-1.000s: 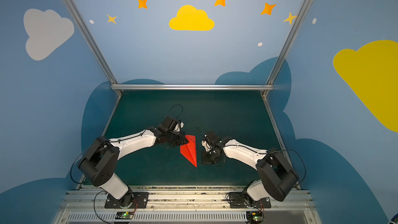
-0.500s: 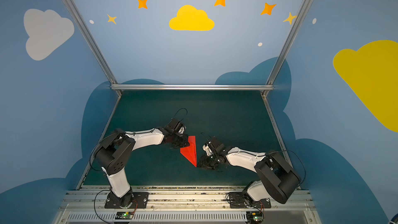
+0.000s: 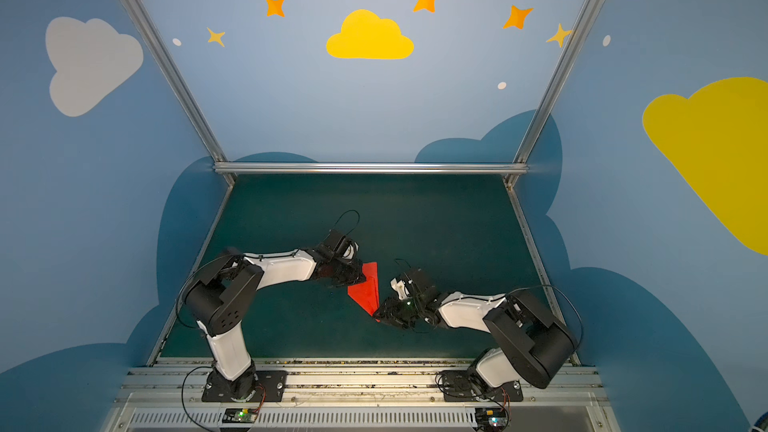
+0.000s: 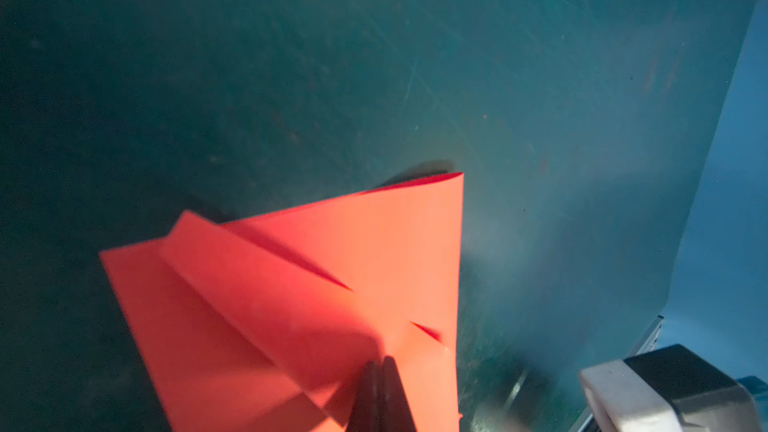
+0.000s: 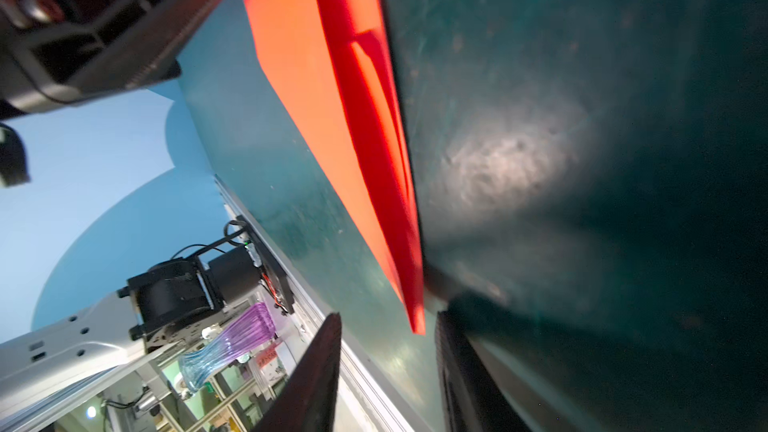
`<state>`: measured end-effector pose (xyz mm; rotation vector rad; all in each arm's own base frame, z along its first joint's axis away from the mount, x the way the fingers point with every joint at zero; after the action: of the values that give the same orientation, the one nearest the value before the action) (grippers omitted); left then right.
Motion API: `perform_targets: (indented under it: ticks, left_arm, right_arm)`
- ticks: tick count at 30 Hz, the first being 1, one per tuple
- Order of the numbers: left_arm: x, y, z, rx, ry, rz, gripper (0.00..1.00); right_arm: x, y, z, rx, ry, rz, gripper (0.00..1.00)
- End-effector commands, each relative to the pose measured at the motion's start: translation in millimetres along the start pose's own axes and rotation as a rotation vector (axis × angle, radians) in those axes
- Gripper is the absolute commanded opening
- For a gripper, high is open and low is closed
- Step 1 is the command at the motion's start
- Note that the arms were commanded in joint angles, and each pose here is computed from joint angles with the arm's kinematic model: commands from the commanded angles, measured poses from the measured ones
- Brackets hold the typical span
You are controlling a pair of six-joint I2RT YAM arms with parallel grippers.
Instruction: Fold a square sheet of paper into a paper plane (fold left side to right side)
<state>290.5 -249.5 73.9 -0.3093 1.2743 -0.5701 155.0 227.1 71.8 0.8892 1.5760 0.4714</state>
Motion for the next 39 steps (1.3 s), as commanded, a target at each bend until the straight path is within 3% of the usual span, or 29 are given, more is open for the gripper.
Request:
perform_targets:
  ticks: [1,11,17,20,24,26,32,39]
  left_arm:
    - [8.7,17.3,-14.0,-0.025,0.041,0.069,0.03]
    - [11.4,20.8,-18.2,-0.036,0.049,0.068,0.03]
    - [11.5,21.2,-19.0,-0.040,0.052,0.064,0.03]
    - [11.3,20.3,-18.7,-0.040,0.053,0.060,0.03]
    - [6.7,13.3,-12.7,-0.038,0.046,0.035,0.03]
    - [-0.6,4.1,-3.9,-0.033,0.030,-0.001,0.03]
    - [-65.1,-23.3,38.2,-0.051,-0.133,-0.092,0.04]
    - [-151.2,2.6,43.4,-0.183,-0.346,-0.077,0.07]
  right_arm:
    - [6.6,-17.6,4.1,0.083,-0.035,-0.028,0.41]
    - [12.9,-20.2,14.0,0.110,-0.051,0.007,0.39]
    - [16.8,-17.9,24.1,0.108,-0.050,0.041,0.32]
    - [18.1,-16.3,29.6,0.107,-0.052,0.063,0.26]
    - [15.1,-8.6,34.6,0.093,-0.044,0.106,0.04]
    - [9.1,0.6,36.7,0.073,-0.037,0.133,0.00]
    - [-39.2,43.8,34.8,-0.059,-0.061,0.117,0.00]
    - [-124.8,78.0,31.2,-0.261,-0.262,-0.141,0.00]
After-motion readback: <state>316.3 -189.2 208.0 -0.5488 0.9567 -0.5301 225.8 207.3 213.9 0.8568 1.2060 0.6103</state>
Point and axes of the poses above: each gripper's point midway between its finger pads, its own x axis out along the fingers, its own y axis along the line the jaws close on, z = x × y, the point moved 7 cm from there along -x, back along the fingers, and after that the axes turned 12 degrees about x, right-handed, at the moved point
